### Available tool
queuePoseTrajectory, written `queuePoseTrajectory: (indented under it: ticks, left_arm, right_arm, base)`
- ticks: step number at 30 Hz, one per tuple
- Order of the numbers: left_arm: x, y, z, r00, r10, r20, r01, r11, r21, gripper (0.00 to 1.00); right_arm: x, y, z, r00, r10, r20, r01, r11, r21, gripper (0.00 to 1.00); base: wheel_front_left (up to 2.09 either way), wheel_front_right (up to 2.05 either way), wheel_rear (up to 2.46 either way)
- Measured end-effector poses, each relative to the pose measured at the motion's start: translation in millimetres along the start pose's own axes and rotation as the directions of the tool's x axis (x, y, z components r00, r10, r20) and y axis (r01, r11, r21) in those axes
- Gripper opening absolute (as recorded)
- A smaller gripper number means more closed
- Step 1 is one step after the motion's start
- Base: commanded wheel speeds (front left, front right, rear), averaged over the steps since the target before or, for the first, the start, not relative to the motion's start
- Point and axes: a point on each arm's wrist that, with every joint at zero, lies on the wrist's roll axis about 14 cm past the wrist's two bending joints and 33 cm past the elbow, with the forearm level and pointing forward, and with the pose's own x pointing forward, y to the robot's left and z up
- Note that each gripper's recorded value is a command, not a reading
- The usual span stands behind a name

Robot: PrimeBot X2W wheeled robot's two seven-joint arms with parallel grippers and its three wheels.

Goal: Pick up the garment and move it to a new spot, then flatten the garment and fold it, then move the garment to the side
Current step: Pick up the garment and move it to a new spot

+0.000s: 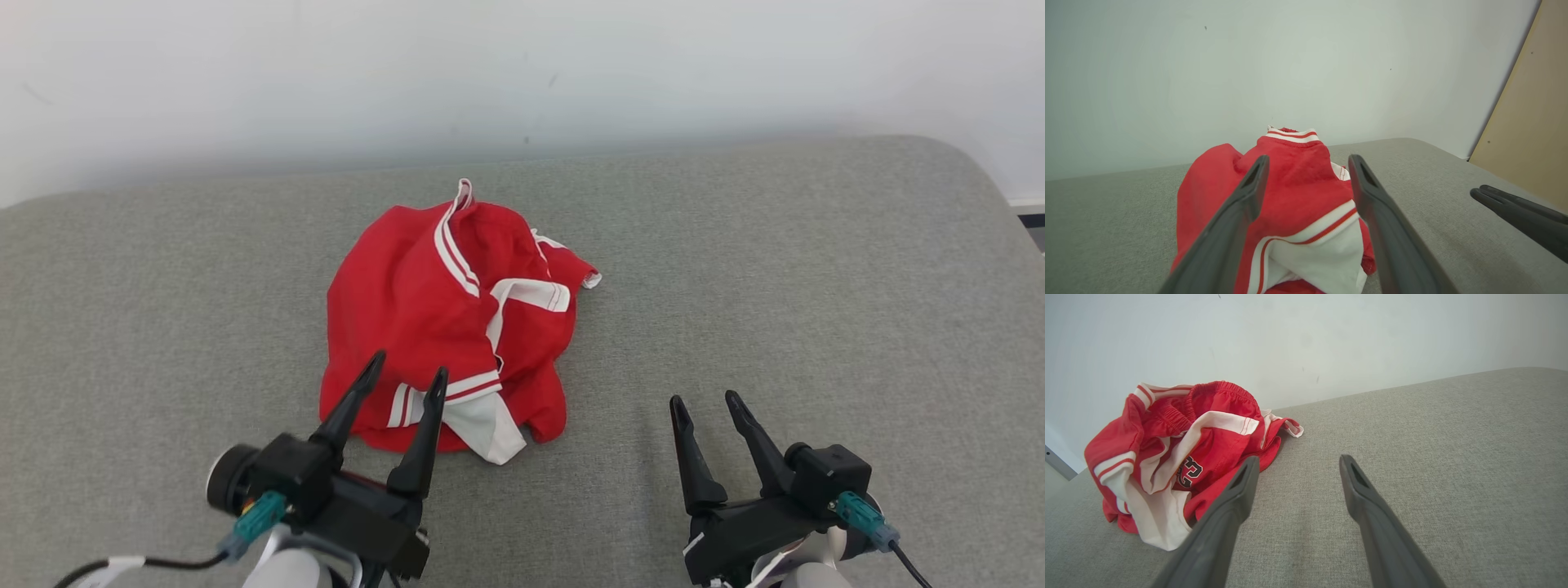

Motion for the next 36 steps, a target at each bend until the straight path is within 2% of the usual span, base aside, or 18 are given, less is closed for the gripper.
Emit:
queuePoseTrajectory:
  ticks: [11, 15, 17, 29, 30, 31, 36]
  left_arm:
    - [44, -28, 0, 0.99, -0.142, -0.022, 0.144, 0.984, 0.104, 1.0]
    - [53, -32, -7, 0.986, -0.161, -0.046, 0.165, 0.979, 0.122, 1.0]
    - [63, -32, -17, 0.982, -0.171, -0.08, 0.182, 0.969, 0.166, 1.0]
    - [77, -20, -57, 0.97, -0.133, -0.201, 0.179, 0.955, 0.236, 0.99]
    - [76, -19, -60, 0.968, -0.129, -0.214, 0.179, 0.955, 0.235, 0.26]
    - [77, -17, -60, 0.971, -0.123, -0.206, 0.171, 0.957, 0.233, 0.0]
    - [78, -9, -59, 0.975, -0.096, -0.198, 0.143, 0.96, 0.24, 0.0]
  right_arm:
    - [-12, -19, 3, 0.998, -0.066, 0.008, 0.066, 0.998, 0.02, 1.0]
    - [-16, -26, 3, 0.996, -0.092, 0.009, 0.092, 0.995, 0.029, 1.0]
    - [-18, -33, 4, 0.993, -0.114, 0.011, 0.113, 0.993, 0.031, 1.0]
    - [-26, -50, 6, 0.986, -0.168, 0.011, 0.168, 0.985, 0.034, 1.0]
    - [-26, -50, 6, 0.986, -0.169, 0.012, 0.169, 0.985, 0.033, 1.0]
    - [-27, -51, 6, 0.985, -0.17, 0.012, 0.17, 0.985, 0.034, 1.0]
    - [-26, -51, 7, 0.985, -0.171, 0.016, 0.17, 0.985, 0.035, 1.0]
  base:
    - [0.0, 0.0, 0.0]
    - [0.0, 0.0, 0.0]
    - [0.0, 0.0, 0.0]
    - [0.0, 0.0, 0.0]
    - [0.0, 0.0, 0.0]
    - [0.0, 0.0, 0.0]
    - [0.0, 0.0, 0.0]
